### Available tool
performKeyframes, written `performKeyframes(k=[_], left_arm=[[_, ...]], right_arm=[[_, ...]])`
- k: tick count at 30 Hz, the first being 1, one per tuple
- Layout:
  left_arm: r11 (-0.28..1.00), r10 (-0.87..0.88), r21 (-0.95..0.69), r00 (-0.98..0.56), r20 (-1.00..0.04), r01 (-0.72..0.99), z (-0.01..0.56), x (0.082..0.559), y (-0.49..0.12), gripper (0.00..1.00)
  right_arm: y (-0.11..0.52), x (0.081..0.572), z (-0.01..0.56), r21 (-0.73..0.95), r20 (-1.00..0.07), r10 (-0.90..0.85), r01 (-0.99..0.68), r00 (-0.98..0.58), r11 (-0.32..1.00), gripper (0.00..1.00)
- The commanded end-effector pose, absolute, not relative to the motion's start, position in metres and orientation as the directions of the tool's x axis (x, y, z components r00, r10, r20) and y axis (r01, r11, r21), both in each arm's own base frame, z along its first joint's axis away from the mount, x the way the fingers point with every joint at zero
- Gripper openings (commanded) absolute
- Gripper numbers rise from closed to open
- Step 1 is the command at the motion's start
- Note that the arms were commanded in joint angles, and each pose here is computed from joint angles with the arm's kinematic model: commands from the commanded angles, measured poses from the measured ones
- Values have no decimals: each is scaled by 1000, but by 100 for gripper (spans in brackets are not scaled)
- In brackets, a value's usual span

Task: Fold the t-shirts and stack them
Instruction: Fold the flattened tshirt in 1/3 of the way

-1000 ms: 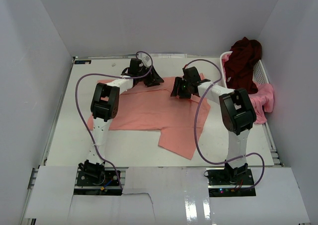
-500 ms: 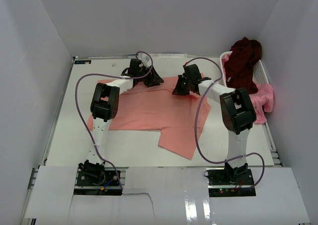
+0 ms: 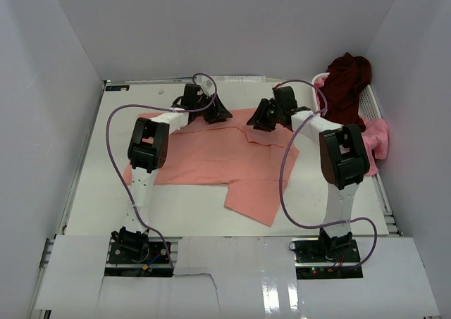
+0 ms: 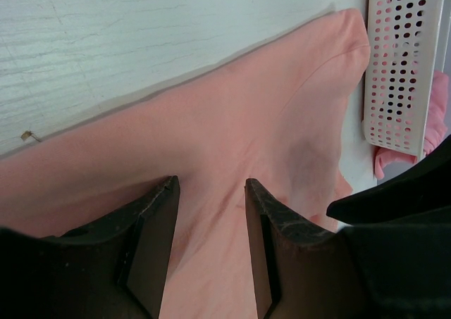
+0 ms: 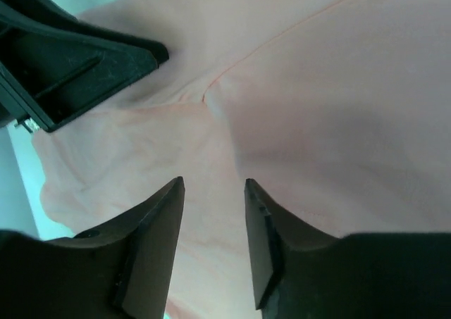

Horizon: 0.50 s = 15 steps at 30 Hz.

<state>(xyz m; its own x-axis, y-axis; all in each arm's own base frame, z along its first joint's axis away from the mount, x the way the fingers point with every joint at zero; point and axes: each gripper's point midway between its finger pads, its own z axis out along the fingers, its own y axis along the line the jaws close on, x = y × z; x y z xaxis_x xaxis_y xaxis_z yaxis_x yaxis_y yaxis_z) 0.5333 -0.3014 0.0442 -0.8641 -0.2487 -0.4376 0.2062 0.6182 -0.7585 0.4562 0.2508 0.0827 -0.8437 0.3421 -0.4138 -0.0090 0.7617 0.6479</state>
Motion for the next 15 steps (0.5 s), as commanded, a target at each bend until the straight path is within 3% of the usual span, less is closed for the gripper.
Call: performKeyframes(k=[1, 2, 4, 8, 15], left_arm=[[642, -234, -741, -871, -433, 196, 53, 524, -298, 54], [641, -234, -742, -870, -434, 198, 53, 524, -299, 54], [639, -235, -744, -870, -433, 197, 54, 524, -299, 54], [639, -240, -746, -872, -426, 189, 53, 525, -299, 54], [682, -244, -717, -879, -410, 145, 39, 522, -292, 53]], right_arm=[[255, 445, 121, 602, -526, 269, -130, -807, 788, 48], [251, 438, 120, 557, -546, 216, -157, -810, 816, 61], [255, 429, 126, 483, -594, 147, -205, -791, 851, 66], [250, 408, 119, 340, -627, 15, -256, -779, 905, 67], [248, 361, 71, 377, -546, 22, -222, -837, 899, 67]])
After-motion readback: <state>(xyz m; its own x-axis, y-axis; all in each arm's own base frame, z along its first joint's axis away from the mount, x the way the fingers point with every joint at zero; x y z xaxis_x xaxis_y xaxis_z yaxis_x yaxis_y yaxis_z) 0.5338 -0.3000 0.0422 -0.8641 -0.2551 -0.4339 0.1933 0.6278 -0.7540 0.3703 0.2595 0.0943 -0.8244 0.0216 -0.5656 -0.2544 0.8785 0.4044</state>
